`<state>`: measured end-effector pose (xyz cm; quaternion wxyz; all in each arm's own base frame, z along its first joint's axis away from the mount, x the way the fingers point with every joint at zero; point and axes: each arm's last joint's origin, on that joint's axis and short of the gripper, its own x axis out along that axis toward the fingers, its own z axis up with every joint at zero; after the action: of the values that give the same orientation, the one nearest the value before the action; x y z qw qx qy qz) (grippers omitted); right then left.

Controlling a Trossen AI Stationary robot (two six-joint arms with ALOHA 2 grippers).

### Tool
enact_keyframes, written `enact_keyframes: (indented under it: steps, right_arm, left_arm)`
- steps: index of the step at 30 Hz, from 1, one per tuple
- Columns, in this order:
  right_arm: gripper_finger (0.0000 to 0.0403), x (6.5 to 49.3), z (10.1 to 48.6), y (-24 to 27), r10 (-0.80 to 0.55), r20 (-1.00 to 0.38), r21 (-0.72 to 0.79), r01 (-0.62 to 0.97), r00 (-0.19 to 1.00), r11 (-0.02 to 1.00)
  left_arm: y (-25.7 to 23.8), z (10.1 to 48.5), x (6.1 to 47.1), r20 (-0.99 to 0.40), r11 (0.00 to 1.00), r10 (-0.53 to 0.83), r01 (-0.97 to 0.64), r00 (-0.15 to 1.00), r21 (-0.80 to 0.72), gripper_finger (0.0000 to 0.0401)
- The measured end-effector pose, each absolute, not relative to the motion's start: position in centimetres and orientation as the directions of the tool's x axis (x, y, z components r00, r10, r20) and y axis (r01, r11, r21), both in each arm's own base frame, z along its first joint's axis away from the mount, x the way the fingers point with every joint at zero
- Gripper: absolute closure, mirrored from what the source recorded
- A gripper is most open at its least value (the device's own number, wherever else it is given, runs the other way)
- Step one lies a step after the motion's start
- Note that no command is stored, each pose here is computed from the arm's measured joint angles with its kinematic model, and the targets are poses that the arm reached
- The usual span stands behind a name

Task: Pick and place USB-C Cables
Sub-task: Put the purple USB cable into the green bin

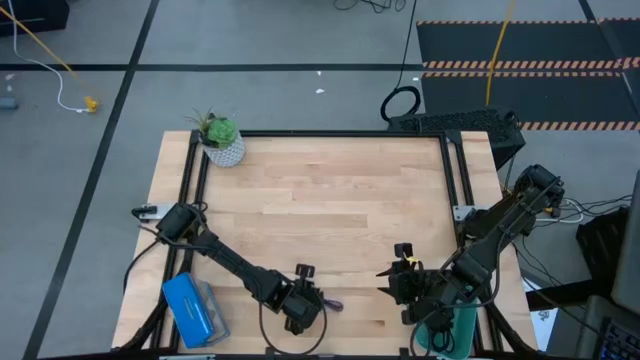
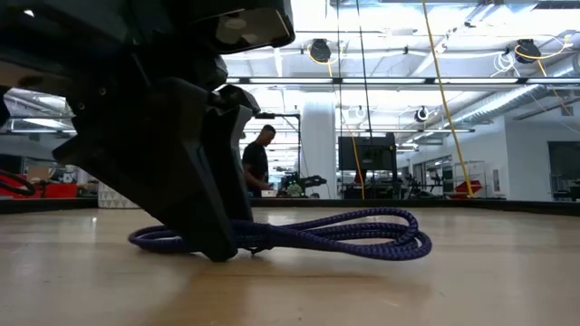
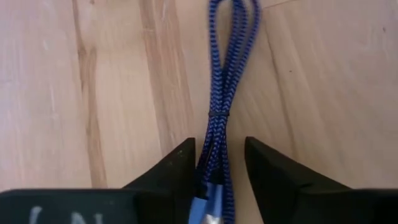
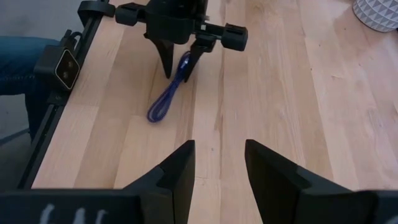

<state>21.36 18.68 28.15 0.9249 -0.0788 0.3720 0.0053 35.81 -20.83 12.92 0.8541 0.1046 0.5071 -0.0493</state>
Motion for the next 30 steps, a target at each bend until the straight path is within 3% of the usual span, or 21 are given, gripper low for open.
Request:
enact_keyframes:
  steps: [17,25,30]
  right_arm:
    - [0.0271,21.4,28.1,18.7,-0.049,-0.689,-0.141,-0.068,0.723,0.988]
    - [0.0271,21.4,28.1,18.7,-0.048,-0.689,-0.141,-0.068,0.723,0.988]
    - [0.0271,21.4,28.2,18.7,-0.048,-0.689,-0.140,-0.068,0.724,0.988]
  left_arm:
    - [-19.6,12.8,36.6,-0.888,0.980,-0.020,0.183,0.460,0.073,0.0371]
    - [-19.4,13.2,36.6,-0.897,0.979,-0.064,0.200,0.437,0.027,0.0374]
    - [-19.0,15.7,36.2,-0.917,0.978,-0.078,0.209,0.392,0.006,0.0376]
